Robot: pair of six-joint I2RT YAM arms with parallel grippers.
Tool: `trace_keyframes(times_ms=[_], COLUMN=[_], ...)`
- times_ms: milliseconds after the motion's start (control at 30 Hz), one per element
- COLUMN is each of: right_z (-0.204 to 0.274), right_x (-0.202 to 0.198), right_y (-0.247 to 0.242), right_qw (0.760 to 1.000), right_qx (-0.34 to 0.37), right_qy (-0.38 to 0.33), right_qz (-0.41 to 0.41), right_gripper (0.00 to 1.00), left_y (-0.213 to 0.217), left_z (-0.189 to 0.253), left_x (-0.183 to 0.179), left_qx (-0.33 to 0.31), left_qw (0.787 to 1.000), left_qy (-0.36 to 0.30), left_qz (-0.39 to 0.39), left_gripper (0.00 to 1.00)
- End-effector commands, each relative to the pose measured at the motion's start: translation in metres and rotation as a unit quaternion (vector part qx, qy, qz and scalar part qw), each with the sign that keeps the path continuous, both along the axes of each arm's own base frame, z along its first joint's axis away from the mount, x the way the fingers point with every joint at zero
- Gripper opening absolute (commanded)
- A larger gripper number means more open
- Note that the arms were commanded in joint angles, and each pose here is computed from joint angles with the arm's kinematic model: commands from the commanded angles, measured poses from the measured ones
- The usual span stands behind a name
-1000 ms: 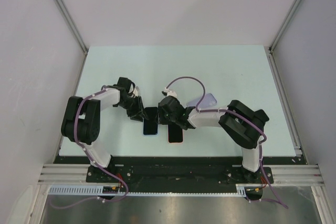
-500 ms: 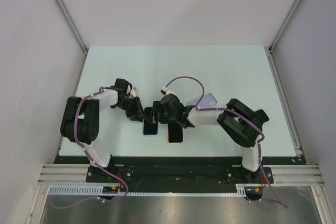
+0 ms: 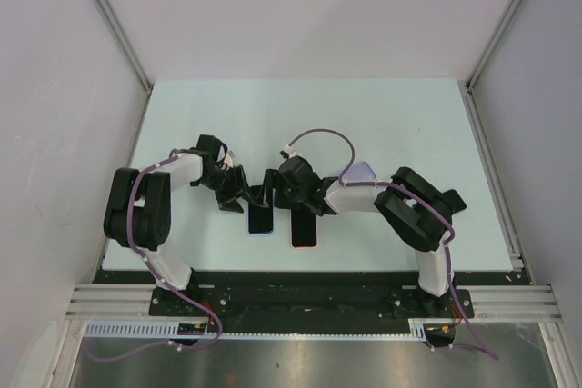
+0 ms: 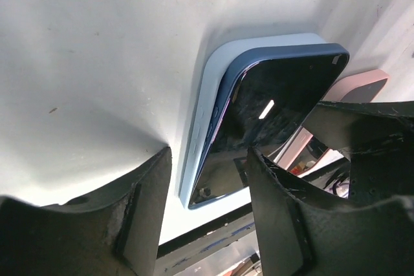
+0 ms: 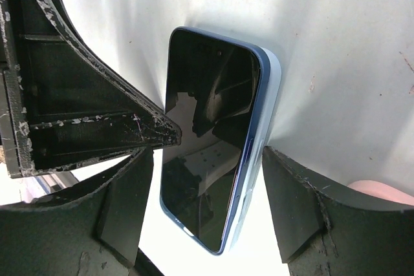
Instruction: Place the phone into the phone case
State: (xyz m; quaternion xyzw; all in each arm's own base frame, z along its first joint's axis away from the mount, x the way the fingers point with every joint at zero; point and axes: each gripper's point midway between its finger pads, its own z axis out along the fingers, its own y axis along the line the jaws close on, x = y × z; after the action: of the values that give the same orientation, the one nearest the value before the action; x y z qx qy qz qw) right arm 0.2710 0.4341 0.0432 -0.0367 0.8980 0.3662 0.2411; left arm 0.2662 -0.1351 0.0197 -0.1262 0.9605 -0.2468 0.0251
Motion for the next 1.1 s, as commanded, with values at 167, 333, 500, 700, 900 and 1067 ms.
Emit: trace_keyframes(times_ms=[167,333,500,700,900,1067], right_z=[-0.022,-0.032,-0.033,-0.011,0.026,0.055], right_x=[-0.001,-0.002,0.003,-0.004,-0.012,-0.02], right_y=[-0.007,-0.003,0.0,0.032,0.051,0.058], right_qw=[0.999,0.999,0.998,0.998,0.98,0.969], right_qx=[-0.041,-0.052,-0.066,0.03,0.148,0.187], right_qy=[0.002,-0.009,-0.006,0.023,0.052,0.034], right_qz=[-0.006,-0.007,-0.021,0.049,0.124,0.16], right_gripper=[0.73,0.73,0.74,0.75,0.71,0.71], left_y=[0.011,0.016,0.013,-0.001,0.001,0.001], left_z=[-0.021,-0.023,-0.023,-0.018,-0.015,-0.008], left_x=[-0.011,-0.015,-0.019,-0.018,-0.017,-0.015], left_qx=[0.023,0.04,0.027,-0.034,-0.035,-0.044], left_qw=[0.999,0.999,0.998,0.998,0.998,0.998], left_qy=[0.03,0.027,0.045,0.043,0.042,0.032], left_qz=[-0.009,-0.01,-0.016,-0.023,-0.019,-0.015], left_gripper=[0.5,0.4,0.33,0.3,0.29,0.27])
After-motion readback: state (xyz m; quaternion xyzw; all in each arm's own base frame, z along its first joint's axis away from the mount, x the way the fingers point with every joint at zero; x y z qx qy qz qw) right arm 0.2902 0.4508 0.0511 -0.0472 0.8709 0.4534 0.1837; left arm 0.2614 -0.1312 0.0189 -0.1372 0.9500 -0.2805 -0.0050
